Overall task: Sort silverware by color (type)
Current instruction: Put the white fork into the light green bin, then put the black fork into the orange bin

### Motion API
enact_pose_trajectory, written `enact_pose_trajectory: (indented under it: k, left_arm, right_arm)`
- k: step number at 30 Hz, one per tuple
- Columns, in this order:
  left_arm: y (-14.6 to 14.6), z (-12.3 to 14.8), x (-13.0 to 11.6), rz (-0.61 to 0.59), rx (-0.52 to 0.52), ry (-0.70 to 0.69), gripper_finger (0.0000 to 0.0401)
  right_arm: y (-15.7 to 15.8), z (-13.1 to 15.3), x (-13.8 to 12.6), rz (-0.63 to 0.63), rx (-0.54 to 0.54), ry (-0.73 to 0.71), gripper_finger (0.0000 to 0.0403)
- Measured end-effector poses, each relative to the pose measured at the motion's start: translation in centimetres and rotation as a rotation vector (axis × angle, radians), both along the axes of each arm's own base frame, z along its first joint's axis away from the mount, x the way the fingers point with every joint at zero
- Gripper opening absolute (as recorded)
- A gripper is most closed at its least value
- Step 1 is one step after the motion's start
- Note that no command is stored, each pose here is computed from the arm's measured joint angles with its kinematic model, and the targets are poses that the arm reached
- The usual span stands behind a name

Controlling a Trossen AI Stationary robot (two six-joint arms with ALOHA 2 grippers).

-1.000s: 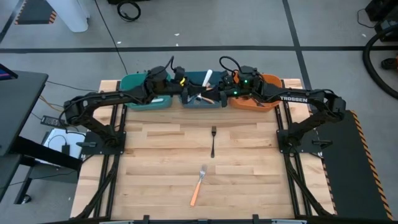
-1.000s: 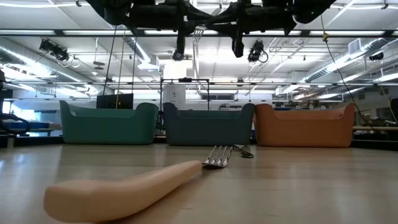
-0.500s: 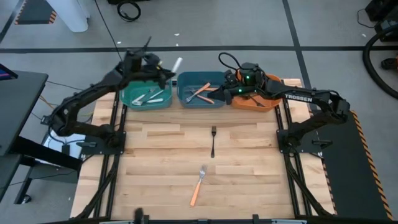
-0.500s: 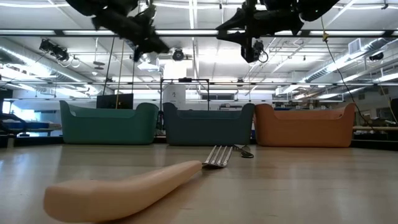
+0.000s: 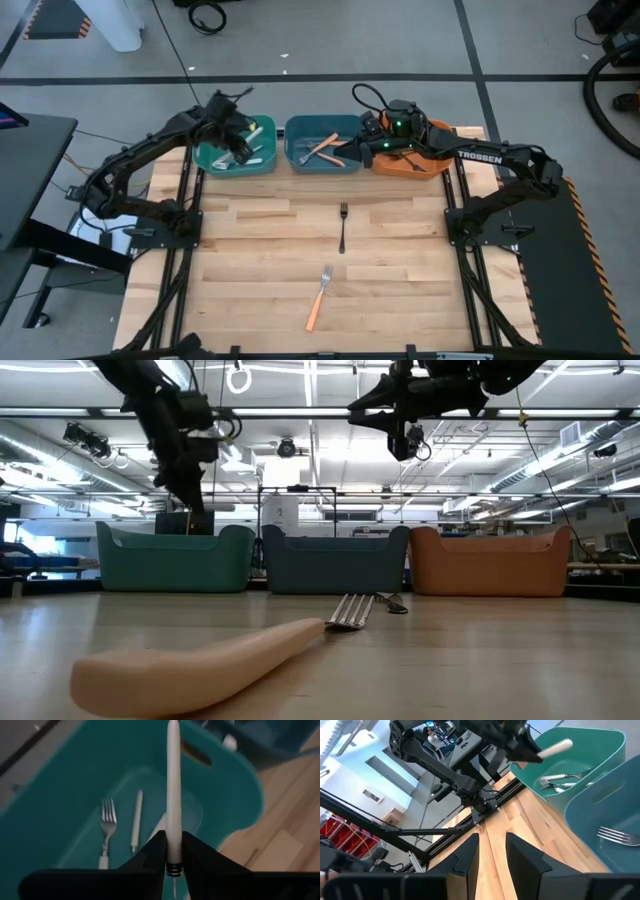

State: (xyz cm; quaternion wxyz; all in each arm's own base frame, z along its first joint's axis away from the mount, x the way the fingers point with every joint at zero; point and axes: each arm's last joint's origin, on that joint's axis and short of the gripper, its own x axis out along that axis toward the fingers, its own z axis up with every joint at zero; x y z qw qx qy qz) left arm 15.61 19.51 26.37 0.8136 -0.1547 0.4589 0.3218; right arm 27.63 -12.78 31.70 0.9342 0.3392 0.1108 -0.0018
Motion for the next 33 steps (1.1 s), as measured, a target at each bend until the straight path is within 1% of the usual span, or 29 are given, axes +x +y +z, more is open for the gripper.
enact_pose_trajectory:
  k: [3,5,8,10,13,15,18,22,25,30,33]
  left_arm:
    - [0.2,-1.5,0.2,0.001,-0.045,0.036,0.0077]
    - [0.3,-2.0,0.3,0.007,-0.065,0.048,0.009]
    - [0.4,-2.1,0.4,0.033,-0.074,0.034,0.0107]
    - [0.6,-2.0,0.6,0.048,-0.057,0.008,0.0115]
    - [0.8,-1.8,0.7,0.113,-0.063,-0.04,0.0119]
    - [0.8,-1.8,0.8,0.129,-0.066,-0.057,0.012]
    - [0.6,-1.8,0.8,0.098,-0.114,-0.084,0.0121]
    - [-0.4,-1.8,0.6,0.031,-0.253,-0.136,0.0121]
    - [-1.4,-1.7,0.9,-0.017,-0.332,-0.153,0.0121]
    - [-3.4,-1.8,1.5,-0.073,-0.412,-0.086,0.0121]
    - [-4.4,-1.9,2.0,-0.105,-0.423,-0.043,0.0121]
  right_arm:
    - [0.0,0.0,0.0,0.0,0.0,0.0,0.0103]
    - [0.0,0.0,0.0,-0.002,0.0,0.0,0.0103]
    - [0.0,0.0,0.0,-0.003,0.007,0.001,0.0103]
    - [0.1,0.0,0.1,0.0,0.007,0.001,0.0103]
    - [0.4,0.0,0.2,0.009,0.021,0.003,0.0103]
    - [0.7,0.0,0.3,0.016,0.035,0.005,0.0103]
    - [1.1,0.0,0.5,0.03,0.045,0.006,0.0103]
    - [1.6,-0.1,0.7,0.033,0.046,0.01,0.0103]
    - [2.0,-0.1,0.9,0.013,0.043,0.015,0.0103]
    - [2.9,-0.5,1.2,0.035,0.102,0.057,0.0103]
    - [3.8,-1.0,1.3,0.024,0.145,0.121,0.0103]
